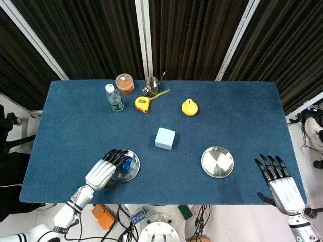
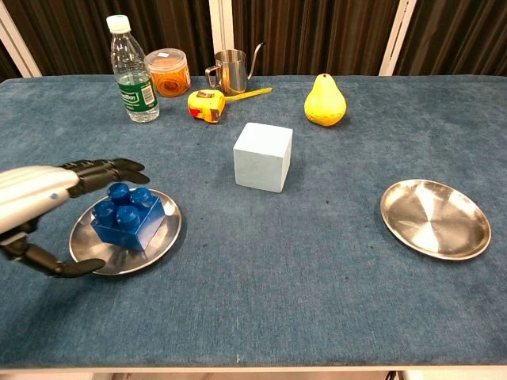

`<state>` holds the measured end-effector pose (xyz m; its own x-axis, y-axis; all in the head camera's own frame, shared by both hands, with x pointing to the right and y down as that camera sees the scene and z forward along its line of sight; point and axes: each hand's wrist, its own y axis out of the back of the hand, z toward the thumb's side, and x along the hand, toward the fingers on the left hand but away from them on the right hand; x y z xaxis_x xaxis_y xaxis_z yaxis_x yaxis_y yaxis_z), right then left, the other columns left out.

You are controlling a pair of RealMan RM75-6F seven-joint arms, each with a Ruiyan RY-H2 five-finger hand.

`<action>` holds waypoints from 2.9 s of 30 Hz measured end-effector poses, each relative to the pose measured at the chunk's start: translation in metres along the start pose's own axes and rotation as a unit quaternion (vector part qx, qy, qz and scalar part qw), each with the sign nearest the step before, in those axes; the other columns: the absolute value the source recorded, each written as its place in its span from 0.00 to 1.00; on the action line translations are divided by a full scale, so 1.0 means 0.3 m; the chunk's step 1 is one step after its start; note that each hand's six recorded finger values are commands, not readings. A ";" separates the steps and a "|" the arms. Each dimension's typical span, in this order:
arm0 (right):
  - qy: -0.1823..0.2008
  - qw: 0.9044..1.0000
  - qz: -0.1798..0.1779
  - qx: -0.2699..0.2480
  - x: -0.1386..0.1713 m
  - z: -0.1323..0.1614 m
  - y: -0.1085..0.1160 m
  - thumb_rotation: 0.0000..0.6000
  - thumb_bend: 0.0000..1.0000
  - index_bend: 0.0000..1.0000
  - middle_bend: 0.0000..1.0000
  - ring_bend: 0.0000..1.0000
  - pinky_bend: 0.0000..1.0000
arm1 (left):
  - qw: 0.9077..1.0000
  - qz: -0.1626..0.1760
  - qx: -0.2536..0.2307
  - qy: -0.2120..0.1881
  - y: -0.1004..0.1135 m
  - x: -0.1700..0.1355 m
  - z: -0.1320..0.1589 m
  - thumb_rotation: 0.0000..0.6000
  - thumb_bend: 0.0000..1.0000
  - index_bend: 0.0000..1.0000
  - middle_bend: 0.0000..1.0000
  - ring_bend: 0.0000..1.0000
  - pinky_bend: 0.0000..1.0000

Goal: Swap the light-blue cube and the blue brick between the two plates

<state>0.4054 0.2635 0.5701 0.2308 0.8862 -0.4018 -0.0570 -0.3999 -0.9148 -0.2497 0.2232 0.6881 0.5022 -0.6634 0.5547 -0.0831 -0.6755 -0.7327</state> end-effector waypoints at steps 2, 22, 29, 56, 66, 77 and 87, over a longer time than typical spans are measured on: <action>0.000 1.000 -0.002 -0.001 0.005 -0.004 0.007 1.00 0.20 0.00 0.00 0.00 0.00 | 1.000 -0.006 0.007 0.010 -0.005 0.020 -0.010 1.00 0.22 0.10 0.01 0.00 0.04; -0.011 1.000 0.003 -0.002 0.008 -0.028 0.018 1.00 0.20 0.00 0.00 0.00 0.00 | 0.998 0.055 -0.030 0.018 0.054 0.120 0.026 1.00 0.34 0.55 0.51 0.38 0.24; -0.015 1.000 0.001 -0.006 0.010 -0.036 0.027 1.00 0.20 0.00 0.00 0.00 0.00 | 0.994 0.073 -0.062 -0.052 0.077 0.160 0.206 1.00 0.32 0.55 0.51 0.37 0.24; -0.036 0.999 0.022 -0.024 -0.020 -0.086 0.031 1.00 0.20 0.00 0.00 0.00 0.00 | 0.991 0.056 -0.013 -0.123 -0.034 0.356 0.536 1.00 0.00 0.22 0.16 0.06 0.18; -0.037 0.999 0.020 -0.034 -0.015 -0.100 0.044 1.00 0.20 0.00 0.00 0.00 0.00 | 0.983 0.152 -0.011 -0.100 0.210 0.455 0.493 1.00 0.06 0.20 0.15 0.04 0.16; -0.033 0.998 0.030 -0.041 -0.020 -0.100 0.040 1.00 0.20 0.00 0.00 0.00 0.00 | 0.995 0.099 0.005 -0.019 0.185 0.624 0.327 1.00 0.07 0.18 0.13 0.02 0.13; -0.036 0.998 0.025 -0.042 -0.020 -0.111 0.048 1.00 0.20 0.00 0.00 0.00 0.00 | 0.998 0.065 0.016 0.016 0.117 0.670 0.269 1.00 0.17 0.46 0.45 0.30 0.11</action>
<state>0.4356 0.2445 0.5609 0.1582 0.8778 -0.4521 0.0162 -0.4601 -0.8877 -0.0822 0.0921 0.7421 0.4618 -0.7548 0.4659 -0.1176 -0.5727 -0.8113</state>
